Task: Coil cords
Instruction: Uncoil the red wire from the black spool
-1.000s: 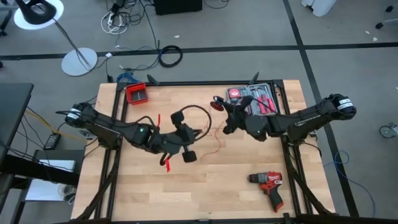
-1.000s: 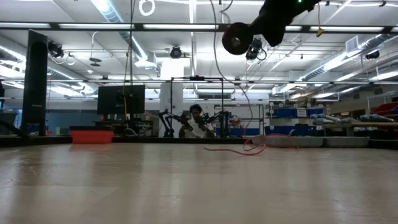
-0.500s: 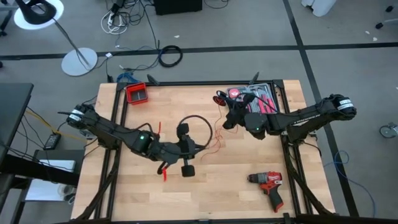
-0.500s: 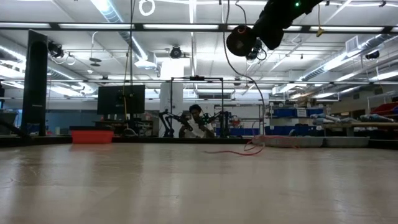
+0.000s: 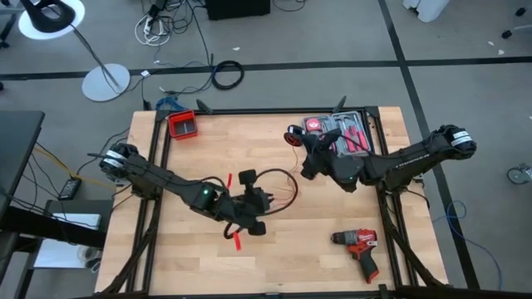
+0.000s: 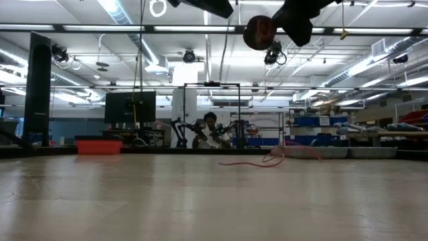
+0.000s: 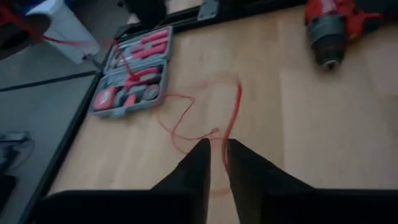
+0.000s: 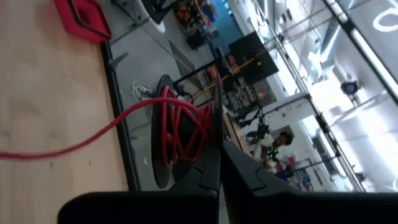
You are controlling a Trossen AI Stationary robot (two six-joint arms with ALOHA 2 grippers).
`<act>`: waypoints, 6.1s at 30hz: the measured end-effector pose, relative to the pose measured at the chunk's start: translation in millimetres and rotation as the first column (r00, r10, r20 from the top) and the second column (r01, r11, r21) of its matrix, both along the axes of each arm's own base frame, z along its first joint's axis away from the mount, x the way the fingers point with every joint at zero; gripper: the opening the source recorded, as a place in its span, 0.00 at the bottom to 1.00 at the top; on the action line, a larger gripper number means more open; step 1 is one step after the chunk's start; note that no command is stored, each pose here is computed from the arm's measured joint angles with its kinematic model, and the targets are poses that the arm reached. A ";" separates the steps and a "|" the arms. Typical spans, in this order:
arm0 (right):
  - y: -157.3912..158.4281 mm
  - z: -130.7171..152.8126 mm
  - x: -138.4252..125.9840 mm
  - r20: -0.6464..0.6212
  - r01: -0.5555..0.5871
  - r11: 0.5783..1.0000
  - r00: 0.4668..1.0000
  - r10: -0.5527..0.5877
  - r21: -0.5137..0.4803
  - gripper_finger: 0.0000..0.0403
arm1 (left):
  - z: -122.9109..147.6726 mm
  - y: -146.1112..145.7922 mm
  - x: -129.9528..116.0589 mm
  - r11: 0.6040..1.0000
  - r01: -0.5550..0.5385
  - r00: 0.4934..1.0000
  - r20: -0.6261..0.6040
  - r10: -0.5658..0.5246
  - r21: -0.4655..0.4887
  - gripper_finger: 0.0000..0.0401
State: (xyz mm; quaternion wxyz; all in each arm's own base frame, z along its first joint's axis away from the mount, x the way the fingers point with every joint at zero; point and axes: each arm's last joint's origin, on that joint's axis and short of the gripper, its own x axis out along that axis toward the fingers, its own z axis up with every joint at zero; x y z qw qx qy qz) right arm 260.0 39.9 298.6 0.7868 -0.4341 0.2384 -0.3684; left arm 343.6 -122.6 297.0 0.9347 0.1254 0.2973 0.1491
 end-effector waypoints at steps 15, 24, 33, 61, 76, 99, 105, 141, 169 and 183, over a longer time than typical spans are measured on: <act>25.3 14.0 -12.2 0.070 -0.261 0.965 0.964 0.258 0.030 0.00 | 14.2 10.8 -11.6 0.931 -0.097 0.993 -0.025 0.113 0.351 0.22; 26.9 5.9 -8.2 0.071 -0.426 0.897 0.905 0.420 0.116 0.00 | 24.2 10.8 -6.1 0.874 -0.108 0.993 0.010 0.117 0.474 0.22; 27.5 5.4 -6.7 0.091 -0.493 0.858 0.870 0.484 0.145 0.00 | 23.2 11.1 -3.8 0.884 -0.005 0.999 -0.041 0.028 0.468 0.22; 27.4 6.8 -5.2 0.122 -0.541 0.826 0.841 0.527 0.159 0.02 | 26.7 28.6 7.0 0.932 -0.026 0.999 0.030 0.016 0.362 0.01; 28.6 7.5 -7.6 0.120 -0.467 0.872 0.883 0.454 0.143 0.24 | 21.9 32.6 3.0 0.907 -0.076 0.996 -0.018 0.092 0.414 0.00; 7.0 -50.9 20.5 0.236 -0.398 0.583 0.912 0.336 0.708 0.25 | 19.7 29.6 1.2 0.924 -0.068 0.996 -0.022 0.082 0.376 0.00; 0.8 -50.1 18.9 0.195 -0.370 0.640 0.924 0.329 0.673 0.25 | 15.3 26.8 -0.5 0.939 0.027 0.996 -0.085 0.003 0.342 0.00; 1.1 -51.2 8.0 0.107 -0.386 0.557 0.878 0.466 0.735 0.23 | 5.0 6.7 -9.0 0.846 0.332 0.932 -0.281 -0.227 0.418 0.00; 38.8 -27.6 7.6 0.093 -0.499 0.792 0.861 0.501 0.352 0.23 | 6.4 16.7 -4.2 0.903 0.234 0.964 -0.206 -0.167 0.360 0.00; 40.9 -24.1 9.0 0.126 -0.549 0.761 0.831 0.541 0.346 0.03 | 6.9 16.9 -3.6 0.906 0.229 0.966 -0.197 -0.167 0.355 0.00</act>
